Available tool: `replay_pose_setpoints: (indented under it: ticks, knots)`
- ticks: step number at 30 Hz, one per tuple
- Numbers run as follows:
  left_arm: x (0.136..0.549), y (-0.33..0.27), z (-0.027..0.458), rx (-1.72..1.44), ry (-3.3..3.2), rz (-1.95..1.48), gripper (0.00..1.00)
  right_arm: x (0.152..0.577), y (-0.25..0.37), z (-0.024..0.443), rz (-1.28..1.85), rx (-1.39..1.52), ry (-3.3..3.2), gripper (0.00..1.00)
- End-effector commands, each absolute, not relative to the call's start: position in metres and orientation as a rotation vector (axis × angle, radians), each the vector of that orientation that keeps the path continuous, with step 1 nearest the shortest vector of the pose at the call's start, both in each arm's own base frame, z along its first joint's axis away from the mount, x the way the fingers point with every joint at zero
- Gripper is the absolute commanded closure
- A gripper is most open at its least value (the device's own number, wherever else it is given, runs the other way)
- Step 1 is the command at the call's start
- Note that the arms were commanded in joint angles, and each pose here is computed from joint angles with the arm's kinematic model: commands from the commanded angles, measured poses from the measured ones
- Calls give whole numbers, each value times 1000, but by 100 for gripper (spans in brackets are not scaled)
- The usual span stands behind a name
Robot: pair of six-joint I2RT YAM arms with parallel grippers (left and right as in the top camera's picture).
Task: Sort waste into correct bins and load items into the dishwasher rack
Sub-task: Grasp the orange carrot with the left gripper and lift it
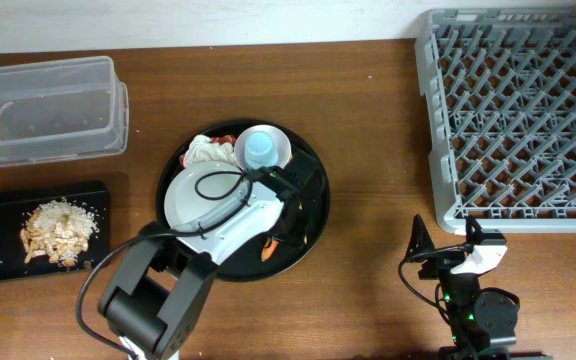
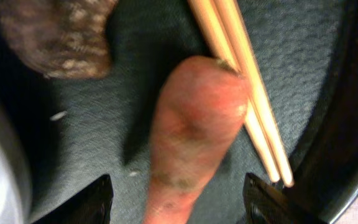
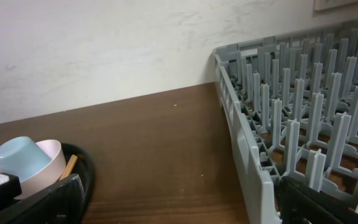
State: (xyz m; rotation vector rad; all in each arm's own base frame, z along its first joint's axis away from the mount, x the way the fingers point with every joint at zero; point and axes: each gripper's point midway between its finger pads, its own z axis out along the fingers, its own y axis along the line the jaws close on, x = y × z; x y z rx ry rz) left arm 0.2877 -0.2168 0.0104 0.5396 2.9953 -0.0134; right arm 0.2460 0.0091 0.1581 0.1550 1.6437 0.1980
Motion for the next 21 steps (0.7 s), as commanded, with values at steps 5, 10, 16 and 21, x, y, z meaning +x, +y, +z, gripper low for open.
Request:
replay_pose_setpoints:
  ticks: [5, 10, 16, 21]
  knots:
    - [289, -220, 4, 567, 2950, 9, 42, 246, 9, 155, 186, 150, 1647, 2]
    - [294, -209, 3, 556, 2923, 108, 44, 246, 9, 155, 186, 150, 1647, 2]
    - [296, -209, 1, 553, 2912, 107, 54, 246, 9, 155, 186, 150, 1647, 1]
    - [295, -208, -2, 552, 2911, 106, 66, 246, 9, 155, 186, 149, 1647, 2]
